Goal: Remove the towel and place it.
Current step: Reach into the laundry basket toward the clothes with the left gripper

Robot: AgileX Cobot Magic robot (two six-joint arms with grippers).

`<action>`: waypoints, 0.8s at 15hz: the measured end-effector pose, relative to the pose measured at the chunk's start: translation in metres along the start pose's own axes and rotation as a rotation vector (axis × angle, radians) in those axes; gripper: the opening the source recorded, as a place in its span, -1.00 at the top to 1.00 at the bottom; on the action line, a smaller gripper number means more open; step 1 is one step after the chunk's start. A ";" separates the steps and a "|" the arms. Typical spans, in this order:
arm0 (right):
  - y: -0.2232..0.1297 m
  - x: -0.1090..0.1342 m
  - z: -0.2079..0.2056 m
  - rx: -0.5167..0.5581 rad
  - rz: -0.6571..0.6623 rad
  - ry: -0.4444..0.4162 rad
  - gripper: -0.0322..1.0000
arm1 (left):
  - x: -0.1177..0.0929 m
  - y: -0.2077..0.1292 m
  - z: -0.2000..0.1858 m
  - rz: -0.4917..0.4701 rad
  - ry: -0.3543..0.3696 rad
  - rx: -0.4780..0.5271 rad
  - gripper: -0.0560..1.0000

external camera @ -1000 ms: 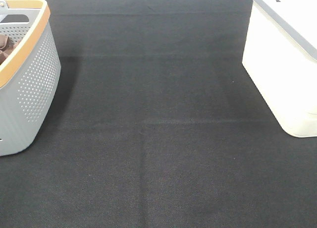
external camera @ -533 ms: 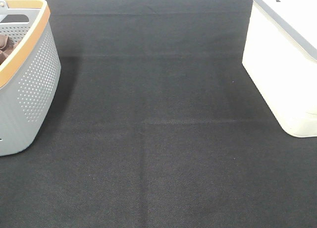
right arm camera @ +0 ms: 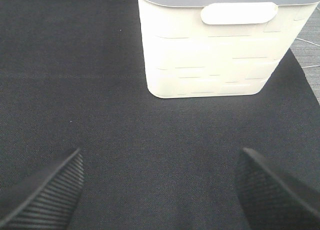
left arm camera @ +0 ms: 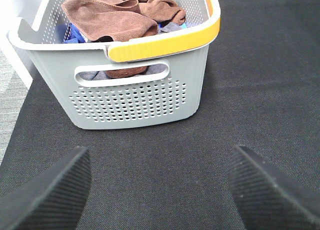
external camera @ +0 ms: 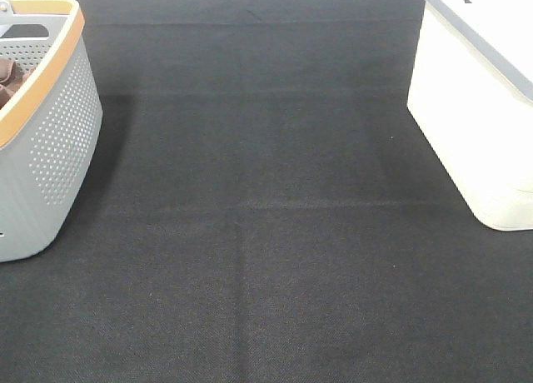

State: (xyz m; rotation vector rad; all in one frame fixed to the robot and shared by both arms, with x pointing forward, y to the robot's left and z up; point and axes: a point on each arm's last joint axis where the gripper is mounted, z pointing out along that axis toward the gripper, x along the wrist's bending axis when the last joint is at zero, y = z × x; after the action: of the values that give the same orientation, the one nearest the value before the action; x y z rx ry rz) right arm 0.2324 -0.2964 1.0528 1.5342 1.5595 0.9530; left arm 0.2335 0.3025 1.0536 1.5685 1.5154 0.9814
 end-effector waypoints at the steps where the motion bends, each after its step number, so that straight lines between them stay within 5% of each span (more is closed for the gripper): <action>1: 0.000 0.000 0.000 0.000 0.000 0.000 -0.58 | 0.000 0.000 0.000 0.000 0.000 0.000 -0.49; 12: 0.000 0.000 0.000 0.000 0.000 0.000 -0.58 | 0.000 0.000 0.000 0.000 0.000 0.000 -0.49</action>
State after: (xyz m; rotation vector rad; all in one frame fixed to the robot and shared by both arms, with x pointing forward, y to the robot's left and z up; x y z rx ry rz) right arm 0.2324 -0.2964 1.0528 1.5342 1.5595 0.9530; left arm 0.2335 0.3025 1.0536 1.5685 1.5154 0.9814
